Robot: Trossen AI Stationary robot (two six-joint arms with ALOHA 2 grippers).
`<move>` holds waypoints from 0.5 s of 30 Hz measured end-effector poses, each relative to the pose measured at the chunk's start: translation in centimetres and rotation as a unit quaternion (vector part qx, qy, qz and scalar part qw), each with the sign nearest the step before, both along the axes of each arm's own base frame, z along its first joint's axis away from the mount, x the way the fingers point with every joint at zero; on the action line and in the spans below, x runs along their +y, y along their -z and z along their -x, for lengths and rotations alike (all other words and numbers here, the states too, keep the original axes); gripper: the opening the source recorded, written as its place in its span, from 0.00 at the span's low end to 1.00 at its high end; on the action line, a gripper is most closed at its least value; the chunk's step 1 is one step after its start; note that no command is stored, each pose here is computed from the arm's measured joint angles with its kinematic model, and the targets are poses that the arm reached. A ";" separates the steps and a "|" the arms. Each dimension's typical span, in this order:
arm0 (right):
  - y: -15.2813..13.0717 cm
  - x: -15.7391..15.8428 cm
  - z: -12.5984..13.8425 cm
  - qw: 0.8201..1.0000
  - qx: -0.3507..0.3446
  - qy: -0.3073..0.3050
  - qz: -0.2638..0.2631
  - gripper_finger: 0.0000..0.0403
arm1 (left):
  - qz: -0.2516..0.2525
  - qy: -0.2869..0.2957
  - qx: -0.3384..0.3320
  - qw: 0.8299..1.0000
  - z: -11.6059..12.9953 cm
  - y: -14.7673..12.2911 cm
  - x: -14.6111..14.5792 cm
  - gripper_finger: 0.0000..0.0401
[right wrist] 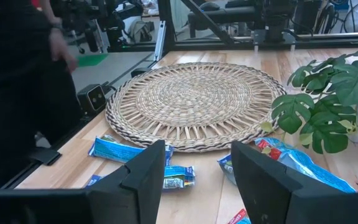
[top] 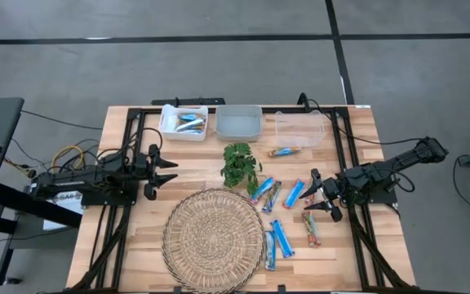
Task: Pick and place Granola Bars by type
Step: Put the yellow granola bar into the white bin
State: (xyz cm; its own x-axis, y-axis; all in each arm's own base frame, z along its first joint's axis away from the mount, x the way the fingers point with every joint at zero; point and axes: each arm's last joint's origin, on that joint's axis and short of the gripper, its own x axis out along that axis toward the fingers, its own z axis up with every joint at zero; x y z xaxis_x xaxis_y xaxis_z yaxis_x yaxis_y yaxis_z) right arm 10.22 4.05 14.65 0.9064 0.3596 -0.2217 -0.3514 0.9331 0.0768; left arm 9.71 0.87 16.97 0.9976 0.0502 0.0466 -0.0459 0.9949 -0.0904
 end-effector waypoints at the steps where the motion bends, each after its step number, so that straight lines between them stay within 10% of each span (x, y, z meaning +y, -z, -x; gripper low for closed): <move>1: 0.0 0.0 0.0 1.000 0.000 0.000 0.000 0.44 | -0.001 0.000 0.000 1.000 0.0 0.0 0.0 0.42; 15: 0.0 0.0 0.0 1.000 0.000 0.000 0.000 0.44 | -0.009 0.000 0.001 1.000 0.0 0.0 0.0 0.42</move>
